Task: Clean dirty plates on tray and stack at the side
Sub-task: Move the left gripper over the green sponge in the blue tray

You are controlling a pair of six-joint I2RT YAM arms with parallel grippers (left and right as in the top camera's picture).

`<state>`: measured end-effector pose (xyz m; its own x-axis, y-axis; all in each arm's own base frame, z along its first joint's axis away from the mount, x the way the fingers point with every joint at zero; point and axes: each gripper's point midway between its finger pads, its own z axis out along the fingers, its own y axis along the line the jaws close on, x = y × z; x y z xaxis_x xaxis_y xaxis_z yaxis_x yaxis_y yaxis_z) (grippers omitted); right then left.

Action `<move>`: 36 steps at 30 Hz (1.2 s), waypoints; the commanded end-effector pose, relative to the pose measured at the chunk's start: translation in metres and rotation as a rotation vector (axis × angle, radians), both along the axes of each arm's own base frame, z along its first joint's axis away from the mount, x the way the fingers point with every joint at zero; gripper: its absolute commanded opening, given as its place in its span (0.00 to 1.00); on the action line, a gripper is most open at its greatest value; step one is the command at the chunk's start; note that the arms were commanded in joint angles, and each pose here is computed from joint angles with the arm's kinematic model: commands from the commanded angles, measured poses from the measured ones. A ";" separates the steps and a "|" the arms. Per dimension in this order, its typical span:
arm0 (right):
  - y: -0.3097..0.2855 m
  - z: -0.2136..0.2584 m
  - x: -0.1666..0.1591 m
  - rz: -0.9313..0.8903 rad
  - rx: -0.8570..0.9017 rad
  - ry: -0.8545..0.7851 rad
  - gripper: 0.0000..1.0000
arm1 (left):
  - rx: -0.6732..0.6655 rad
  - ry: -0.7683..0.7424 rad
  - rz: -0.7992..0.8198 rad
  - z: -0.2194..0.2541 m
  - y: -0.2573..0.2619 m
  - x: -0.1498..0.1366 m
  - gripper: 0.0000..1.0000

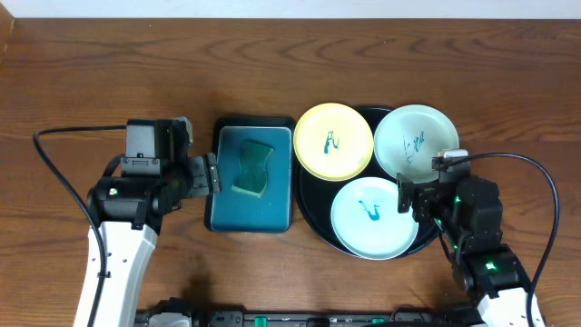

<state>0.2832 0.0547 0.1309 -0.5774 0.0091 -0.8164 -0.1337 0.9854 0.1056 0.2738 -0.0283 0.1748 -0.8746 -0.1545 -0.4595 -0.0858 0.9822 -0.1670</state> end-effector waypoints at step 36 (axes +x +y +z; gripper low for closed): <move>0.003 0.009 0.007 0.018 0.004 -0.018 0.99 | 0.044 0.217 -0.161 -0.137 -0.068 0.089 0.72</move>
<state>0.2848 0.0567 0.1292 -0.5811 0.0084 -0.8138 -0.1413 0.9837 0.1111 0.3586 -0.0919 0.0439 -0.9610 0.0163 -0.2761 0.0473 0.9932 -0.1063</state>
